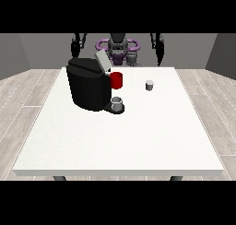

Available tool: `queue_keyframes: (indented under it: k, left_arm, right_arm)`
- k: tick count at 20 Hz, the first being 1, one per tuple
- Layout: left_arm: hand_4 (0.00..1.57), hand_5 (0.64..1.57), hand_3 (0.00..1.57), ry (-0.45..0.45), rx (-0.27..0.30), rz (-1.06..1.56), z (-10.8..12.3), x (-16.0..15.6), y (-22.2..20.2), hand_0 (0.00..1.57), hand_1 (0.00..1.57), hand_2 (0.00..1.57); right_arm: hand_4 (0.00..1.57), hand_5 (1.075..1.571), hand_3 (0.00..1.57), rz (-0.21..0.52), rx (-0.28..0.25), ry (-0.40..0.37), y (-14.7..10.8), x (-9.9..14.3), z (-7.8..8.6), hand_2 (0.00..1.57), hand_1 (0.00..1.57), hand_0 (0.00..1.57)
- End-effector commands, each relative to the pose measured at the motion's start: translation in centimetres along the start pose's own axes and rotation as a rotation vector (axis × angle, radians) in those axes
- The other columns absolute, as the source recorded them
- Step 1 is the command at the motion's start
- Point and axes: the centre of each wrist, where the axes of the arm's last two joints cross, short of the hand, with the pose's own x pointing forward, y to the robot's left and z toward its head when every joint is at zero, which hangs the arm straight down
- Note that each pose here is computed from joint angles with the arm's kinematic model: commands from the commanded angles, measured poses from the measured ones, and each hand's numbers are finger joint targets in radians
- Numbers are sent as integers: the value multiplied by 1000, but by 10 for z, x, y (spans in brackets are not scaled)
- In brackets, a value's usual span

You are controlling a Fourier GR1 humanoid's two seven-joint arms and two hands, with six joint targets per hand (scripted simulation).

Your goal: Insert the coffee pod into the coffee machine and close the lid

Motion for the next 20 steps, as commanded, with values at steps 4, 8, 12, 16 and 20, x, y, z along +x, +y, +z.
queue_keyframes:
  k: [4, 8, 12, 16, 20]
  left_arm:
    - [0, 1571, 0, -72, -118, -176, 3, 4, 31, 0, 0, 0]
    - [0, 1571, 0, -168, -247, -310, 14, -2, 6, 0, 0, 0]
    - [0, 1571, 0, -188, -291, -383, 9, 5, 11, 0, 0, 0]
    - [0, 1571, 0, -107, -248, -506, -20, 28, 60, 0, 0, 0]
    - [0, 1571, 0, -58, -215, -551, -43, 35, 82, 0, 0, 0]
  right_arm:
    - [0, 1571, 0, -8, -25, 37, -4, -4, 0, 0, 0, 0]
    - [0, 1571, 0, 131, -201, 1, -14, -13, -1, 0, 0, 0]
    - [0, 1571, 0, 159, -234, 4, -12, 4, -20, 0, 0, 0]
    - [0, 1571, 0, 154, -165, -49, -9, 6, -19, 0, 0, 0]
    - [0, 1571, 0, 147, -119, -68, 14, 9, -20, 0, 0, 0]
